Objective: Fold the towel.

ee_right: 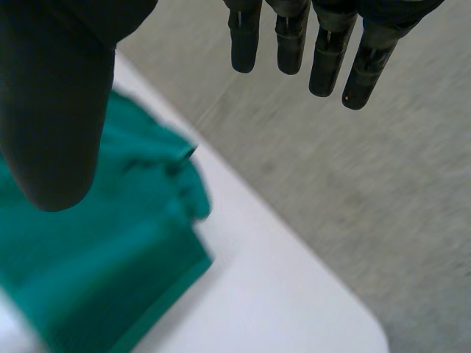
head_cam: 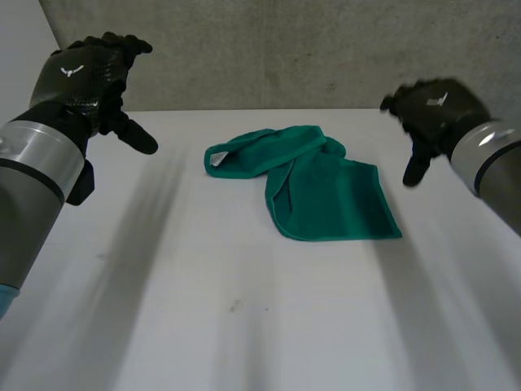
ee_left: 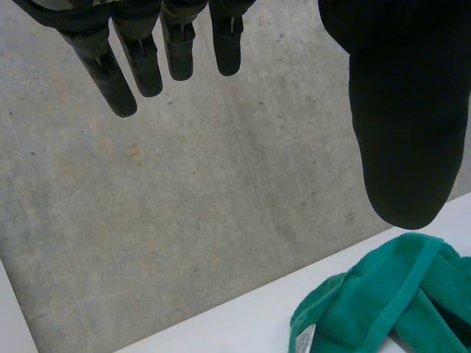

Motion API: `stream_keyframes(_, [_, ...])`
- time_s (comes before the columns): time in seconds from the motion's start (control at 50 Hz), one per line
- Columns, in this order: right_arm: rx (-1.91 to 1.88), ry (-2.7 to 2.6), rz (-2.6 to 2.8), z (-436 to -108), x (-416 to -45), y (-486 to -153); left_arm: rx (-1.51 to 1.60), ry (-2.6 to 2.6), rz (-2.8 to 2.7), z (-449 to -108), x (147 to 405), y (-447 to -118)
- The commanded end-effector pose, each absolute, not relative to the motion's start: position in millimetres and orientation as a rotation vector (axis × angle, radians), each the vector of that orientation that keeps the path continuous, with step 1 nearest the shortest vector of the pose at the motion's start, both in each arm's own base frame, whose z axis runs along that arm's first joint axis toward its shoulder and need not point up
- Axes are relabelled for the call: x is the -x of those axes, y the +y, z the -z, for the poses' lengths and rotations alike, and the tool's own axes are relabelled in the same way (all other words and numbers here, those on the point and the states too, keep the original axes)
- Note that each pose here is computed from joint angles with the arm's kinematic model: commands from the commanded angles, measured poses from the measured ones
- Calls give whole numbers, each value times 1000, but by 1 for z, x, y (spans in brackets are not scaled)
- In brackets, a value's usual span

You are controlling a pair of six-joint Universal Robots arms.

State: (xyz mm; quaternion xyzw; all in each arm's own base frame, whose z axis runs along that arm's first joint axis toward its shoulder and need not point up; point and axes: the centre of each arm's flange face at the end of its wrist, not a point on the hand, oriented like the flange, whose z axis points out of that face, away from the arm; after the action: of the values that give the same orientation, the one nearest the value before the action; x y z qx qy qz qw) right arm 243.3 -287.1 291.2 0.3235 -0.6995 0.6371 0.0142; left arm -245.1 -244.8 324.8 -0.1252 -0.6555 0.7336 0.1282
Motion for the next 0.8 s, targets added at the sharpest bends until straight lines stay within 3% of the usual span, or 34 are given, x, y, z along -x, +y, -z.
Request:
stream_keyframes(0.02, [-1150,-2307,-1738,-241,-247,-300,371,-1927,-2116,-316,247,-249])
stream_keyframes(0.18, [-1286,-2464,-1682,-180,-262,-322,388,-1952,-2086,-307,252,-250])
stream_keyframes(0.3, [-1134,-2550,-1772,-152,-259,-353,396,-1958,-2074,-304,254,-250])
stream_keyframes(0.8, [-1076,-2623,-1755,-110,-264,-377,406,-1985,-2049,-294,257,-254])
